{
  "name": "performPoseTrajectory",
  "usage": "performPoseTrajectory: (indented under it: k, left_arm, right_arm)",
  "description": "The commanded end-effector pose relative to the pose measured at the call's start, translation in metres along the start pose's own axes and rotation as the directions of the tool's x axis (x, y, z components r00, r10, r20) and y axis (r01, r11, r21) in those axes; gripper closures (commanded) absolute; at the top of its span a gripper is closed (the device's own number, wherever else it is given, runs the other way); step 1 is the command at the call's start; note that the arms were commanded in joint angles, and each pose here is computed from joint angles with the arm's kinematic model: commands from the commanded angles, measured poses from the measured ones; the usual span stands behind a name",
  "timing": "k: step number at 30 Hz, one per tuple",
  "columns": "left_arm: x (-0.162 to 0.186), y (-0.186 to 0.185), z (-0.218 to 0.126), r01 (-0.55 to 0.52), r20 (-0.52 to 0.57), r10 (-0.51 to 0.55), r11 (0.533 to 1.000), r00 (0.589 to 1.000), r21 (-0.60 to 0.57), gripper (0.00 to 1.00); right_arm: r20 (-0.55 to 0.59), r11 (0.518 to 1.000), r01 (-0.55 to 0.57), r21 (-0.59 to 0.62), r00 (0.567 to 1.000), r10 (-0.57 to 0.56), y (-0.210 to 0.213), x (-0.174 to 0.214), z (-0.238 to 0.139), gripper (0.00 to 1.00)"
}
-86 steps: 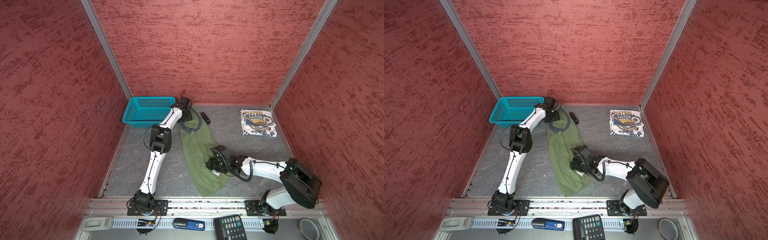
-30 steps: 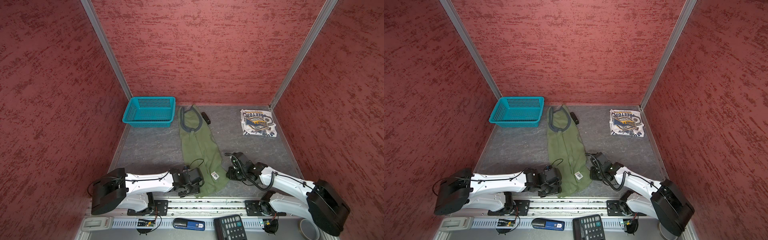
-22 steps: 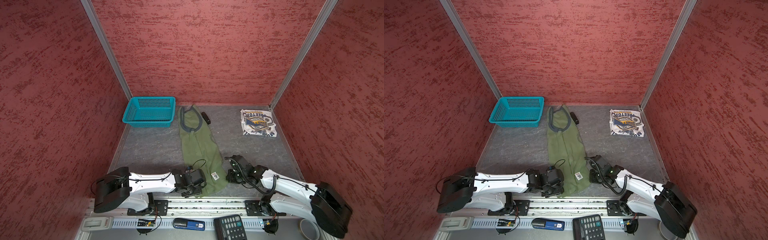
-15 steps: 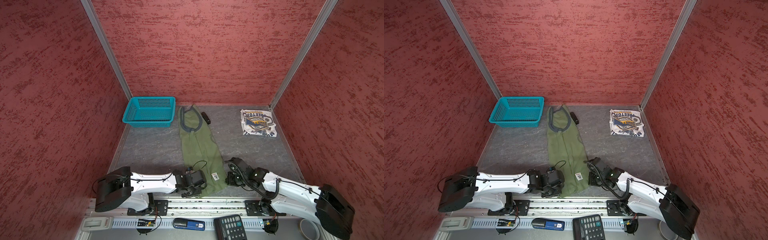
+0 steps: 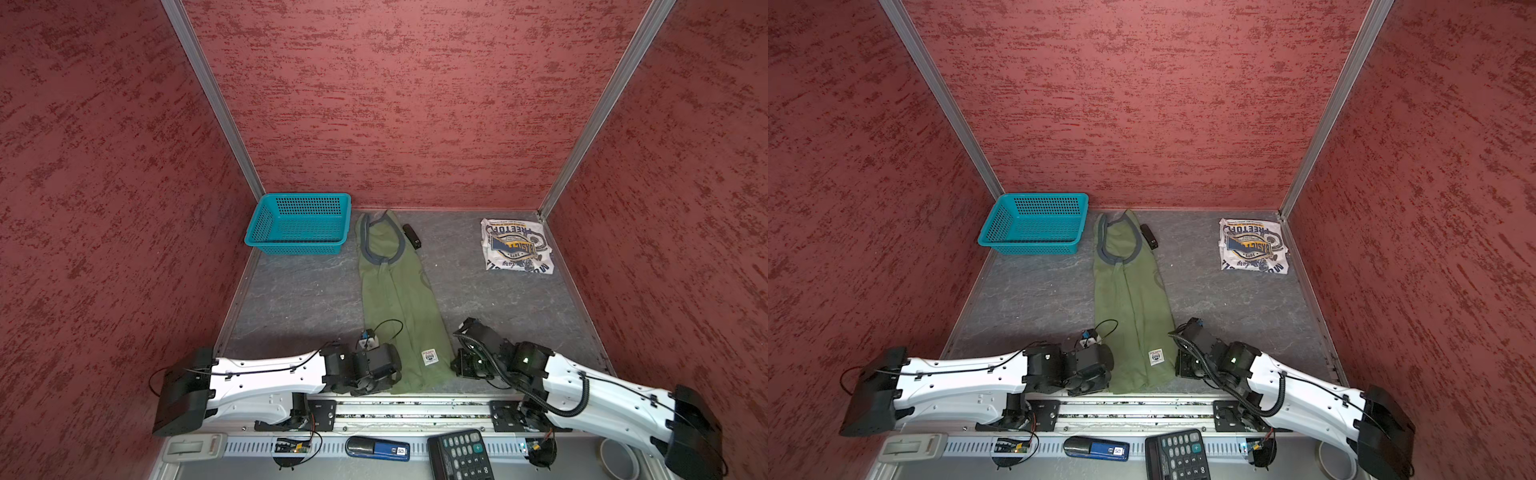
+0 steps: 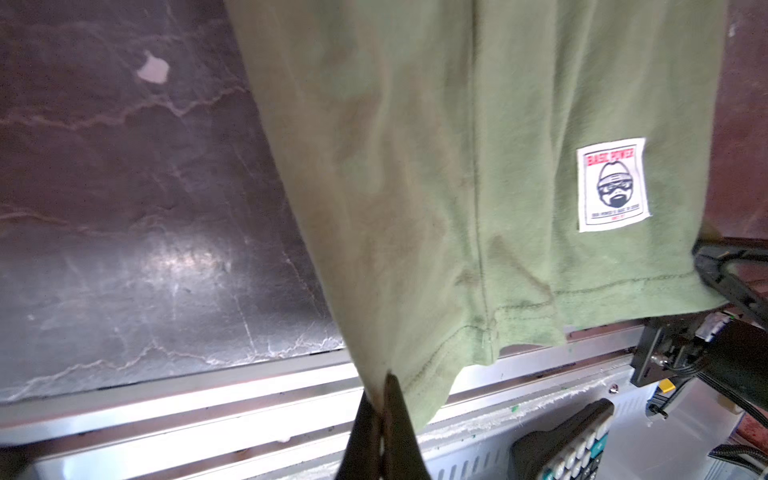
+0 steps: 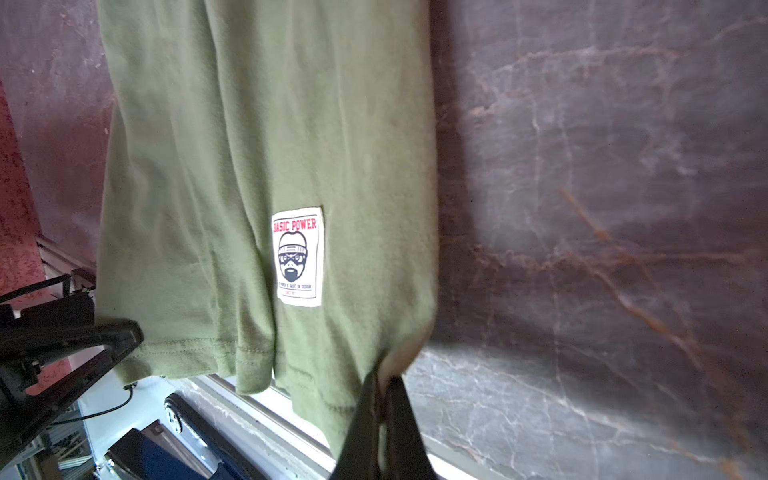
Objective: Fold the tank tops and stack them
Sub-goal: 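Fold the lifted hem over toward the grey neckline with both grippers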
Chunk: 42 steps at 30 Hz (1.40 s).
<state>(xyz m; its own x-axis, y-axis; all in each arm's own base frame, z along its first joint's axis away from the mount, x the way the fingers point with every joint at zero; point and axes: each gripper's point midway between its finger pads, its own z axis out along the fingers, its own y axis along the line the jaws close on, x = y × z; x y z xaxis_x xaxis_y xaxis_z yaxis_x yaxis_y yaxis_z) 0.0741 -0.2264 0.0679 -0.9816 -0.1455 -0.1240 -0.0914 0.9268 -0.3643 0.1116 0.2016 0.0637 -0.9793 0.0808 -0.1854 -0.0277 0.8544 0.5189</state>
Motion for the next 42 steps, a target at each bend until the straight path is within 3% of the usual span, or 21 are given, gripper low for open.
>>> performPoseTrajectory:
  k: [1,6,15,19,27,42]
  left_arm:
    - [-0.01,0.0,-0.02,-0.002,0.058,0.002,1.0,0.998,0.002,0.99]
    - [-0.033,-0.003,-0.045,0.001,0.131,-0.005,1.0,0.991,0.029,0.98]
    - [-0.14,-0.018,-0.055,0.078,0.221,-0.113,0.984,0.969,0.161,0.97]
    - [-0.193,-0.014,-0.059,0.119,0.266,-0.16,0.98,0.951,0.162,0.97]
    - [-0.274,-0.002,-0.052,0.173,0.326,-0.214,0.973,0.921,0.15,0.97]
    - [-0.333,0.026,-0.007,0.237,0.33,-0.26,0.965,0.908,0.11,0.97]
  right_arm:
    - [0.055,0.999,-0.023,-0.032,0.998,0.025,0.021,-0.012,-0.02,1.0]
    - [0.158,0.999,0.02,-0.034,0.987,-0.014,0.04,-0.036,-0.041,1.0]
    - [0.323,0.984,0.177,0.026,0.93,-0.176,0.091,-0.139,-0.051,1.0]
    - [0.33,0.98,0.199,0.005,0.925,-0.189,0.097,-0.194,-0.037,1.0]
    - [0.334,0.98,0.201,0.006,0.923,-0.192,0.089,-0.266,-0.009,1.0]
    - [0.291,0.979,0.204,0.02,0.935,-0.201,0.081,-0.327,0.044,1.0]
